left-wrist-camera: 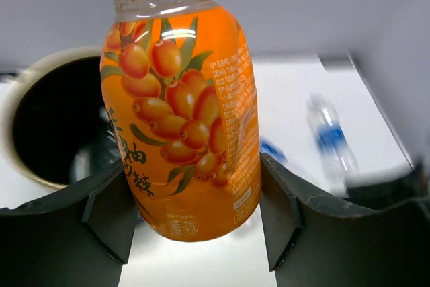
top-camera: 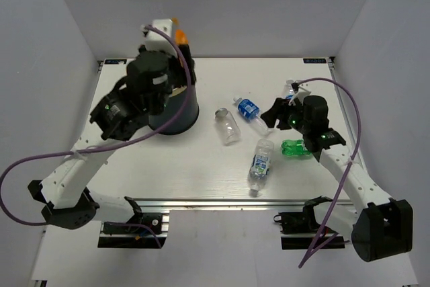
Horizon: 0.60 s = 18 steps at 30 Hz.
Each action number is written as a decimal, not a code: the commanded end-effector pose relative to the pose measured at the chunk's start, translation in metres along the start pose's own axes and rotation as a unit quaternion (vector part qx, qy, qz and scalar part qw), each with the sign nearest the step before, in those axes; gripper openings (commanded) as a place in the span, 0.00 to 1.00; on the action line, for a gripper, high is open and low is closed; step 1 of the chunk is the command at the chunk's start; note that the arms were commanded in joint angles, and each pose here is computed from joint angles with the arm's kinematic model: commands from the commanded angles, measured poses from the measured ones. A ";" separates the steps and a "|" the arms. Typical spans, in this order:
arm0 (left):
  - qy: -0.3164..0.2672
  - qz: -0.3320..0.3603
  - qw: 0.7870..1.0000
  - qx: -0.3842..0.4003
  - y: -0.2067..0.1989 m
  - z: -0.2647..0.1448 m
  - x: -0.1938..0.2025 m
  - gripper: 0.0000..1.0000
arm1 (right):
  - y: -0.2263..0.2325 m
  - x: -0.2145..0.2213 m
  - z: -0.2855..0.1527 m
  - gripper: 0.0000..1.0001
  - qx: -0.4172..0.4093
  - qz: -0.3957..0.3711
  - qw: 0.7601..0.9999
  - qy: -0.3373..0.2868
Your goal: Put the plastic bottles in the bin
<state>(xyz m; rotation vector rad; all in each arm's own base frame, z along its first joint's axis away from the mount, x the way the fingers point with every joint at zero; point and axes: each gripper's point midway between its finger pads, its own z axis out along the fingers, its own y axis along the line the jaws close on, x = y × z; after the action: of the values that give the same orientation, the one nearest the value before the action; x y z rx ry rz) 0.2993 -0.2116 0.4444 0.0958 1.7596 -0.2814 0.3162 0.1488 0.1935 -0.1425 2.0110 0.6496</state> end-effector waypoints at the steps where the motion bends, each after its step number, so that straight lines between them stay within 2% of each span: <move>1: -0.001 0.068 0.989 -0.130 0.041 0.023 -0.009 0.25 | 0.020 -0.001 0.004 0.75 -0.037 -0.022 0.999 0.017; 5: 0.028 0.097 0.978 -0.183 0.060 0.062 0.003 0.28 | 0.027 0.014 0.006 0.87 -0.037 -0.033 0.998 0.048; 6: 0.033 0.099 0.976 -0.192 0.065 0.070 0.008 0.31 | 0.025 0.015 0.007 0.90 -0.026 -0.034 0.998 0.050; 12: 0.081 0.106 0.965 -0.225 0.108 0.116 0.046 0.37 | 0.034 0.044 0.004 0.90 -0.014 -0.038 0.995 0.088; 16: 0.089 0.088 0.964 -0.234 0.132 0.137 0.058 0.37 | 0.033 0.047 0.001 0.90 0.002 -0.053 0.995 0.081; 18: 0.101 0.087 0.961 -0.242 0.144 0.146 0.065 0.41 | 0.034 0.052 0.001 0.90 0.002 -0.061 0.994 0.086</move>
<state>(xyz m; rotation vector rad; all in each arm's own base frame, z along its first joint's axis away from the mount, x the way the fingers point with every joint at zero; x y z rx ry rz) 0.4509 -0.1259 0.2990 -0.0065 2.0448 0.3738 0.2764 0.1902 0.1572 -0.3236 2.1788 0.6246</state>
